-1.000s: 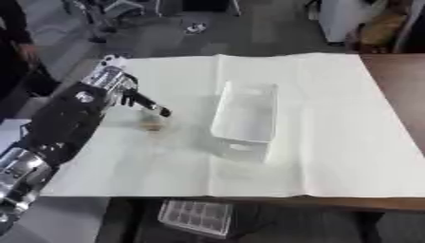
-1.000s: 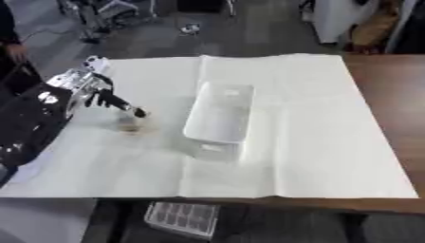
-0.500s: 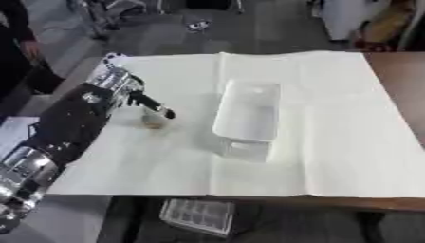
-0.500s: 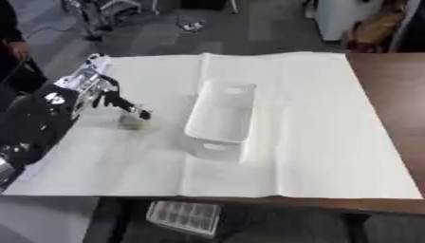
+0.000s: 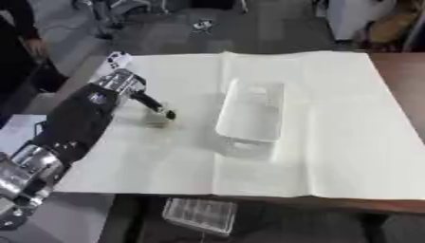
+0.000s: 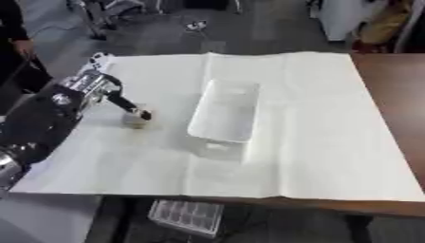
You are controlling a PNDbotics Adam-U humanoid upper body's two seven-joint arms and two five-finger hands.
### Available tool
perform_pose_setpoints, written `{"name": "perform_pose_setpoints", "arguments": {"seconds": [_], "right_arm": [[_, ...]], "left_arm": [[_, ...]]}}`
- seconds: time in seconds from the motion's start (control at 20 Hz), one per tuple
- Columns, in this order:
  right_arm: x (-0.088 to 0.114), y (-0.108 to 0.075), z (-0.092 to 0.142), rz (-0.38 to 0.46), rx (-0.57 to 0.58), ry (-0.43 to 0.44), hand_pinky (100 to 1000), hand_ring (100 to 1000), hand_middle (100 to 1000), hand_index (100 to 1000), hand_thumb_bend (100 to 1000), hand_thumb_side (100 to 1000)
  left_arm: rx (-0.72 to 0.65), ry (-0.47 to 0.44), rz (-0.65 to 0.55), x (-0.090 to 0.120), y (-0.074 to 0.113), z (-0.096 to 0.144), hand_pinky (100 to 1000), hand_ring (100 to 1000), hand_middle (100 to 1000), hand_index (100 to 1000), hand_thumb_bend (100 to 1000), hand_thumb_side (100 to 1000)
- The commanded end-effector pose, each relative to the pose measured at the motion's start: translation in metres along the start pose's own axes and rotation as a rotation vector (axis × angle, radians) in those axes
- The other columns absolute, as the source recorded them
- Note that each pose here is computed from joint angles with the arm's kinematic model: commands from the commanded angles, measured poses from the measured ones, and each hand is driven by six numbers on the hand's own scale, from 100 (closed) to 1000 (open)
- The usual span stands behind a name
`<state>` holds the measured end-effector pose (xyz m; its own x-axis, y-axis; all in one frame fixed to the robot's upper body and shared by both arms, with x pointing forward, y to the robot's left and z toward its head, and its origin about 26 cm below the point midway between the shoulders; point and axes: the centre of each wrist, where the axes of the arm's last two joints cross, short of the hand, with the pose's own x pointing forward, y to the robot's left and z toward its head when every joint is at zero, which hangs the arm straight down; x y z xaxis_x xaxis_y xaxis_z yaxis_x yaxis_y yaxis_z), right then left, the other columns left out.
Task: Pick up objects on the table and place them in the box.
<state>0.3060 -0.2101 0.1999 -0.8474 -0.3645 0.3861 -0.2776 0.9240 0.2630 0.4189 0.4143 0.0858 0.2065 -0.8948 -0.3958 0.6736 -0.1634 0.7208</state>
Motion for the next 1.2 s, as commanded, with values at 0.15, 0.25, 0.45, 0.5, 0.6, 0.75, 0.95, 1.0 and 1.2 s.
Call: {"name": "perform_pose_setpoints", "arguments": {"seconds": [0.15,0.25,0.45,0.5,0.6,0.75,0.95,1.0,1.2], "right_arm": [[0.002,0.003,-0.005,-0.011,0.011,-0.018,365,459,462,621,100,1000],[0.002,0.003,-0.005,-0.012,0.010,-0.017,365,459,462,621,100,1000],[0.002,0.003,-0.005,-0.013,0.009,-0.017,366,459,462,621,100,1000],[0.002,0.003,-0.005,-0.014,0.009,-0.017,366,459,462,621,100,1000],[0.001,0.003,-0.005,-0.015,0.008,-0.017,366,459,462,621,100,1000],[0.001,0.003,-0.004,-0.018,0.007,-0.015,365,459,461,622,100,1000],[0.001,0.004,-0.005,-0.024,0.007,-0.015,365,459,460,621,100,1000],[0.001,0.004,-0.005,-0.024,0.007,-0.015,365,459,460,621,100,1000],[0.000,0.004,-0.005,-0.023,0.006,-0.014,364,459,459,622,100,1000]], "left_arm": [[0.046,-0.011,0.002,-0.008,0.005,0.002,669,767,809,858,1000,963],[0.049,-0.025,0.002,-0.007,0.003,0.001,740,806,837,872,1000,961],[0.056,-0.056,0.003,-0.004,-0.002,-0.001,770,827,885,923,1000,943],[0.056,-0.062,0.003,-0.003,-0.003,-0.002,771,829,897,929,1000,931],[0.053,-0.073,0.001,-0.001,-0.006,-0.003,774,832,904,932,1000,920],[0.047,-0.097,-0.004,0.005,-0.013,-0.006,773,833,916,954,1000,838],[0.049,-0.127,-0.004,0.013,-0.024,-0.009,718,789,882,924,1000,749],[0.062,-0.133,-0.001,0.015,-0.025,-0.009,701,772,865,906,938,742],[0.176,-0.153,0.041,0.017,-0.025,-0.009,536,553,643,687,173,954]]}}
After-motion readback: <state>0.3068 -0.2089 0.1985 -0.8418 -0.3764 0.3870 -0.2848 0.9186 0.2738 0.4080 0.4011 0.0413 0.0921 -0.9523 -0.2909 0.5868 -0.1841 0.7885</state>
